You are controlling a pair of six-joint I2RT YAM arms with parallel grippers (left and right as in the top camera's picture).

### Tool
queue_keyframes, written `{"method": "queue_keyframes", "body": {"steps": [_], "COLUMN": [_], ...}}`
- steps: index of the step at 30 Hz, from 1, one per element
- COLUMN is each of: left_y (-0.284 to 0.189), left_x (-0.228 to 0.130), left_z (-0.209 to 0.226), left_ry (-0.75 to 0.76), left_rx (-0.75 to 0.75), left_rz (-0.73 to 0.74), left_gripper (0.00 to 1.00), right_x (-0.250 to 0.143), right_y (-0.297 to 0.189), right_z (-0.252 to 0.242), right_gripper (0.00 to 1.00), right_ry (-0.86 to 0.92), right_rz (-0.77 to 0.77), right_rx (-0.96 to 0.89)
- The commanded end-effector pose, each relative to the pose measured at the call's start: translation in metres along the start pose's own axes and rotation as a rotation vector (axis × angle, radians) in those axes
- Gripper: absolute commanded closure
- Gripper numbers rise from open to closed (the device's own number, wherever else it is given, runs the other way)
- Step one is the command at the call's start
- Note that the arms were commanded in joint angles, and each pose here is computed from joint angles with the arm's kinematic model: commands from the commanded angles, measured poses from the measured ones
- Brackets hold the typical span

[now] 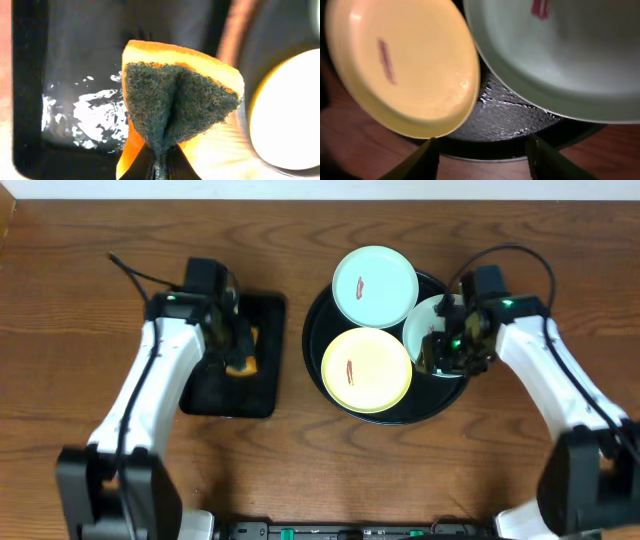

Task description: Clean dirty plates on tray and stack at the side

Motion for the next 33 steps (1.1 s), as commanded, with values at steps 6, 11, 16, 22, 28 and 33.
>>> {"method": "queue_keyframes", "body": {"steps": [6,11,16,22,28,33], "left_y": [-0.025,-0.023,-0.023,-0.024,0.004,0.053], "left_x": [0.012,0.015,0.018,0.025,0.024,0.008], "left_z": [-0.036,-0.065,-0.094,-0.129,-0.155,-0.170], "left_ry": [0.006,0.090,0.137,0.180,0.061,-0.021], "left_rx": [-0.154,-0.184,-0.226,-0.311,-0.343,-0.315], "left_rz": [-0.102,-0.130,-0.164,-0.218,-0.154,-0.017], "left_gripper": [0.93,0.92,0.92,0.93,0.93,0.92], "right_x": [0.002,0.006,0.008,0.007,0.009,0.008], "right_y": [0.045,0.066,0.086,0.101,0.099,0.099], "right_z": [0.009,0.020,0.011,0.009,0.010,0.010], "right_gripper": [0.59,0.68,0.74,0.95,0.99,0.99], "right_ry": [-0.040,-0.033,-0.010,-0.026,-0.028,-0.028], "right_rz": [0.093,0.085,0.071,0.082,0.071,0.073], "right_rx": [-0.001,-0.002,-0.113,-0.148,-0.143,-0.144]}}
Point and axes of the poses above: each gripper's point midway between its finger pads, its own y axis out along the fingers, its own z axis along the line the jaws close on, x = y × z, the point moved 3 cm from there along -y, back along the fingers, and after that the axes turned 12 degrees about y, right-handed, at the moved point
